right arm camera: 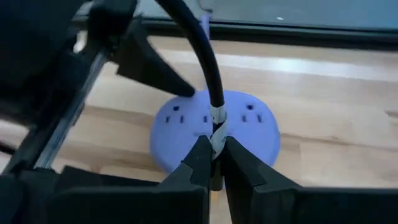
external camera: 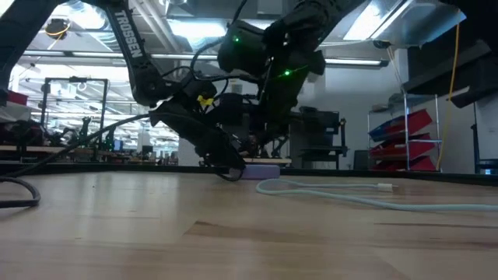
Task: Insert USB
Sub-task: Insert the black usb cable into the purple outlet extension
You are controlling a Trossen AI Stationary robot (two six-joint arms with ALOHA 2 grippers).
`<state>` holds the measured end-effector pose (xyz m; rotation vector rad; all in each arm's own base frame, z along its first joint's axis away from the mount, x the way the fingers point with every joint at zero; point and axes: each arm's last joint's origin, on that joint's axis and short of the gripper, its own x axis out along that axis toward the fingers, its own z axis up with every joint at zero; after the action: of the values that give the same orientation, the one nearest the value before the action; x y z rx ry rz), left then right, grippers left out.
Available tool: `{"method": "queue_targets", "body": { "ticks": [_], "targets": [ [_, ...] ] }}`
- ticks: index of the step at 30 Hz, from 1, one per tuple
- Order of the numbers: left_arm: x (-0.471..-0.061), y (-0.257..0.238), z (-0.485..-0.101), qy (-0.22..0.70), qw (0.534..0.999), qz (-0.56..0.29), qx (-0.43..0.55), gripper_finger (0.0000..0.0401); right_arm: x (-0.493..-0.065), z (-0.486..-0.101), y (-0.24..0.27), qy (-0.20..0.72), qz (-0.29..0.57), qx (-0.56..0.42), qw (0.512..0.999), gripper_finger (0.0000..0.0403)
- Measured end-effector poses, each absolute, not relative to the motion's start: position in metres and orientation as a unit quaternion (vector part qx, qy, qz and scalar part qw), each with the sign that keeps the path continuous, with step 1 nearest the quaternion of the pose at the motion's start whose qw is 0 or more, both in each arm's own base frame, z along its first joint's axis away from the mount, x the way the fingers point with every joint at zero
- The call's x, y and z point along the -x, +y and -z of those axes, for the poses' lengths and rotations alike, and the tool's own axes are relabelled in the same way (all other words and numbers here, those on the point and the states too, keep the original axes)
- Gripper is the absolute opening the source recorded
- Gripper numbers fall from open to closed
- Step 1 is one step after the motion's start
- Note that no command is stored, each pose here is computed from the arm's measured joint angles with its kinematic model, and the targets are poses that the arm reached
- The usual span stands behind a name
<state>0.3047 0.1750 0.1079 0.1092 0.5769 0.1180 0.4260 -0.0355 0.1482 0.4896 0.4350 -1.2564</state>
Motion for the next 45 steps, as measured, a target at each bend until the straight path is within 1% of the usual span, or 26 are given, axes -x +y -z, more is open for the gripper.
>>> {"method": "queue_targets", "body": {
  "ticks": [3,7,12,14,19,23,29,33,40,45],
  "targets": [
    [-0.305,0.175,-0.108,0.276,0.958,-0.064,-0.051,0.0400,-0.426,-0.148,-0.040,0.201,0.577,-0.220,0.761,0.0000],
    [-0.307,0.177,-0.103,0.266,0.960,-0.068,-0.058,0.0400,-0.419,-0.145,-0.034,0.197,0.579,-0.209,0.763,0.0000],
    [-0.311,0.178,-0.097,0.255,0.960,-0.092,-0.071,0.0400,-0.408,-0.148,-0.028,0.163,0.567,-0.227,0.775,0.0000],
    [-0.312,0.177,-0.097,0.253,0.961,-0.092,-0.065,0.0400,-0.402,-0.142,-0.029,0.160,0.562,-0.225,0.780,0.0000],
    [-0.313,0.176,-0.098,0.245,0.963,-0.092,-0.058,0.0400,-0.390,-0.140,-0.031,0.114,0.538,-0.243,0.799,0.0000],
    [-0.313,0.177,-0.097,0.240,0.965,-0.094,-0.054,0.0400,-0.390,-0.141,-0.032,0.111,0.537,-0.217,0.808,0.0000],
    [-0.317,0.179,-0.092,0.232,0.962,-0.130,-0.062,0.0400,-0.388,-0.140,-0.041,0.119,0.548,-0.215,0.800,0.0000],
    [-0.319,0.176,-0.092,0.235,0.959,-0.140,-0.070,0.0400,-0.388,-0.140,-0.045,0.119,0.547,-0.219,0.799,0.0001],
    [-0.320,0.175,-0.092,0.236,0.959,-0.140,-0.071,0.0400,-0.387,-0.139,-0.058,0.122,0.551,-0.229,0.793,0.0001],
    [-0.320,0.175,-0.092,0.236,0.959,-0.140,-0.072,0.0400,-0.386,-0.133,-0.060,0.107,0.576,-0.216,0.781,0.0001]
  ]
}}
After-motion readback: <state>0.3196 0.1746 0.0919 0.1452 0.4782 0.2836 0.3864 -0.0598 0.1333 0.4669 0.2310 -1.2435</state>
